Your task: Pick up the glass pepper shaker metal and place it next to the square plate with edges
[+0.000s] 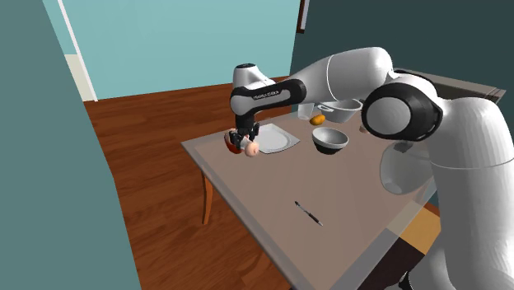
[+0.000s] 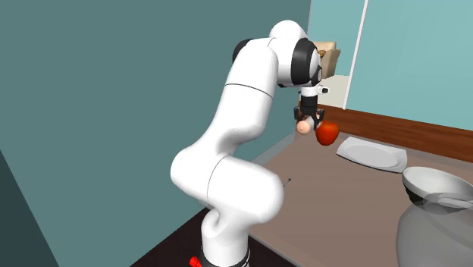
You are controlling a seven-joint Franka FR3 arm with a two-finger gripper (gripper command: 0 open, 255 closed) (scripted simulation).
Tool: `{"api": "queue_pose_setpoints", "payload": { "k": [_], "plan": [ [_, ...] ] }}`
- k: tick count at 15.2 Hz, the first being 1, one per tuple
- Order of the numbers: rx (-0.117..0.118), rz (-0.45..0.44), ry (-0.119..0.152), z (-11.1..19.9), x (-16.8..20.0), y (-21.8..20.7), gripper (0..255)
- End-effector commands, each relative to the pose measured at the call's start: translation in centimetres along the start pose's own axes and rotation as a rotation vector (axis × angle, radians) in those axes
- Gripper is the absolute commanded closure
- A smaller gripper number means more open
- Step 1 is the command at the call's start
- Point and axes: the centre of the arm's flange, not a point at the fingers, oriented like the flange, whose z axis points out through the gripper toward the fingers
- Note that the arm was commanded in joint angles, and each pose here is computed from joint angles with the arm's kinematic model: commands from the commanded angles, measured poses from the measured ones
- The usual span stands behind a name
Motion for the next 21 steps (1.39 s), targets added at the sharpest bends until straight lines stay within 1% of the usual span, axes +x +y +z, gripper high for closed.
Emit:
{"api": "queue_pose_setpoints", "payload": {
  "k": [1,15,21],
  "plan": [
    [0.0,0.0,0.0,1.0,-0.1,0.0,255],
    [0.0,0.0,0.0,8.3,-0.4,-0.6,255],
    [0.0,0.0,0.0,8.3,-0.4,-0.6,255]
  ]
}}
